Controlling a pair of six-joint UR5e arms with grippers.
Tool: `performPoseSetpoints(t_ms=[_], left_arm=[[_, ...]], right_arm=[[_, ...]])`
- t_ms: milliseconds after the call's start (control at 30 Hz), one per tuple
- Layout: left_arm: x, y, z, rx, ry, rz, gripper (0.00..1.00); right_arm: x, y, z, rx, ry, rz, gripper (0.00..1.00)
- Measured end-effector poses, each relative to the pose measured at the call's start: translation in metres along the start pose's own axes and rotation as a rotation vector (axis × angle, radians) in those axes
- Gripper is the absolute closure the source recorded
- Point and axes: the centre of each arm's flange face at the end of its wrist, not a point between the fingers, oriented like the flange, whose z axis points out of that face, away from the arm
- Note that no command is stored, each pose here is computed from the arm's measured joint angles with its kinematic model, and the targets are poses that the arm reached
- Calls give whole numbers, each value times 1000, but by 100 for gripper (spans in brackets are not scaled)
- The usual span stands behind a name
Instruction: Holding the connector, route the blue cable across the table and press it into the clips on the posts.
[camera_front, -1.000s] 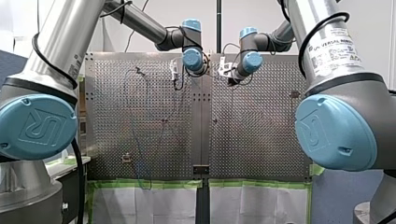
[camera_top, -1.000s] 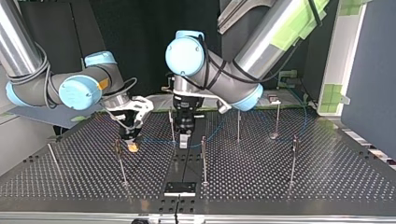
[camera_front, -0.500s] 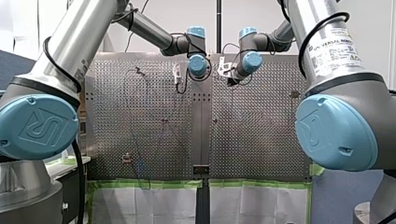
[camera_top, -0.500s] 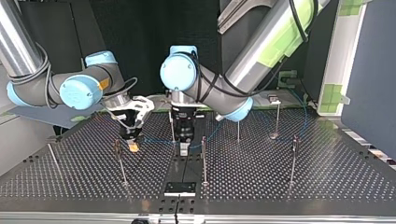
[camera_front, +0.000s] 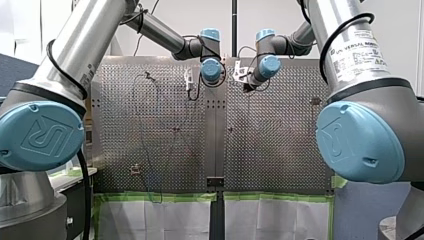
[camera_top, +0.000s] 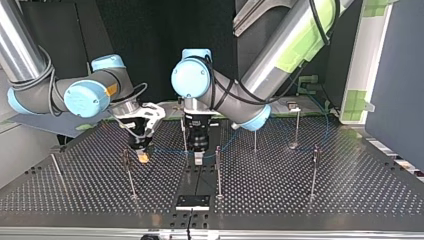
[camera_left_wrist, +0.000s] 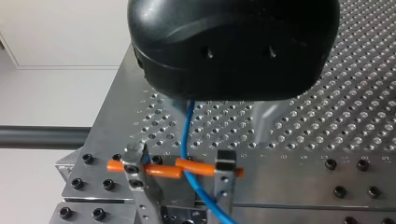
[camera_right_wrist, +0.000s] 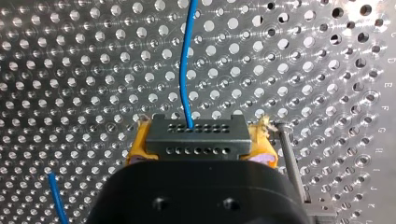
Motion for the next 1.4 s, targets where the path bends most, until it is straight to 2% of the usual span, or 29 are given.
performPoseSetpoints(t_ms=[33, 67, 300, 600, 767, 1033, 1233, 1400], left_arm=[[0, 0, 0, -2, 1, 1, 96], [0, 0, -1, -6, 2, 2, 100], [1, 1, -4, -25, 11, 10, 100], [17, -5, -20, -7, 54, 32, 100], [35, -10, -34, 9, 77, 42, 100], [59, -12, -50, 13, 82, 24, 100], [84, -11, -57, 50, 89, 13, 100], [124, -9, -61, 86, 123, 22, 100]], right_arm=[[0, 0, 0, 0, 0, 0, 100], [0, 1, 0, -1, 0, 0, 100], [0, 2, 0, -3, -1, 1, 100], [-5, 0, -2, -1, -13, 3, 100], [-23, 4, -6, -9, -49, 7, 100], [-52, 12, -14, -28, -107, 10, 100], [-77, 17, -22, -48, -152, -3, 100], [-95, 19, -27, -54, -165, -11, 100]])
